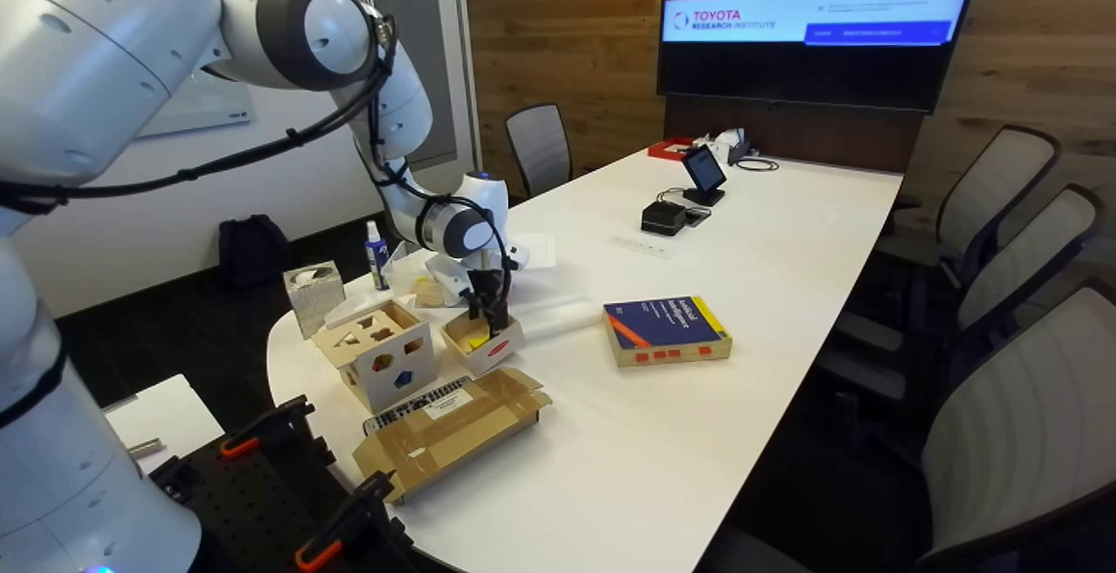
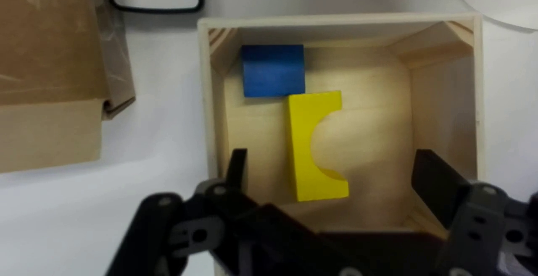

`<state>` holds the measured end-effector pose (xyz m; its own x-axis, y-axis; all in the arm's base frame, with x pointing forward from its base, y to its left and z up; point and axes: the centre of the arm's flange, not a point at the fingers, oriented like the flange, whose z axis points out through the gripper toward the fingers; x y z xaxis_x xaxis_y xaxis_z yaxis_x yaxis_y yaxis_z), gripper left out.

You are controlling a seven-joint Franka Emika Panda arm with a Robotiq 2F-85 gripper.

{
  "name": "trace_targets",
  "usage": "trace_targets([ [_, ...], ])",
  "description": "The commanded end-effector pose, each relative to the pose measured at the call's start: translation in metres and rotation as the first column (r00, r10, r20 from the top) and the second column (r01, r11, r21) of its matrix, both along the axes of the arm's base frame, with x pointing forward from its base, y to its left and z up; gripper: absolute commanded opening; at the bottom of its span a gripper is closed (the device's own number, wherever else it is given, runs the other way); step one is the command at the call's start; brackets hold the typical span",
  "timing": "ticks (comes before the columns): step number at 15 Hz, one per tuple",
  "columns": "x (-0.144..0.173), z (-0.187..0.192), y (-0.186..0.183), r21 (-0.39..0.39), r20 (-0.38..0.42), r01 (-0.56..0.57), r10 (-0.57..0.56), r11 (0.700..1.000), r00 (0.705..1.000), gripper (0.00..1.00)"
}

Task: Put the yellow block inside the clear container.

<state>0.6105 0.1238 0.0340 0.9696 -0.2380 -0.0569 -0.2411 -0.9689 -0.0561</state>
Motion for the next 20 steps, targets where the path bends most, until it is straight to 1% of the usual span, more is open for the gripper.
trace_targets([
  [1,0.014,-0.005,0.005,-0.01,-0.032,0.001,-0.001,1.0,0.999,0.75],
  [2,0.015,-0.006,0.005,-0.008,-0.039,0.0,0.0,1.0,0.999,0.71],
  [3,0.016,-0.007,0.006,-0.011,-0.046,0.0,0.0,1.0,0.999,0.64],
  [6,0.019,-0.01,0.008,-0.015,-0.062,-0.004,0.003,1.0,0.998,0.39],
  [9,0.02,-0.013,0.01,-0.015,-0.069,-0.009,0.008,1.0,0.998,0.17],
  [11,0.021,-0.009,0.01,-0.011,-0.072,-0.006,0.006,1.0,0.997,0.02],
  [12,0.021,0.0,0.01,-0.011,-0.072,-0.008,0.007,1.0,0.997,0.0],
  [13,0.021,0.009,0.01,-0.016,-0.077,-0.011,0.01,1.0,0.997,0.04],
  [17,0.019,0.055,0.013,-0.033,-0.083,-0.042,0.039,0.999,0.996,0.05],
  [20,0.017,0.106,0.021,-0.06,-0.1,-0.1,0.094,0.993,0.991,0.05],
])
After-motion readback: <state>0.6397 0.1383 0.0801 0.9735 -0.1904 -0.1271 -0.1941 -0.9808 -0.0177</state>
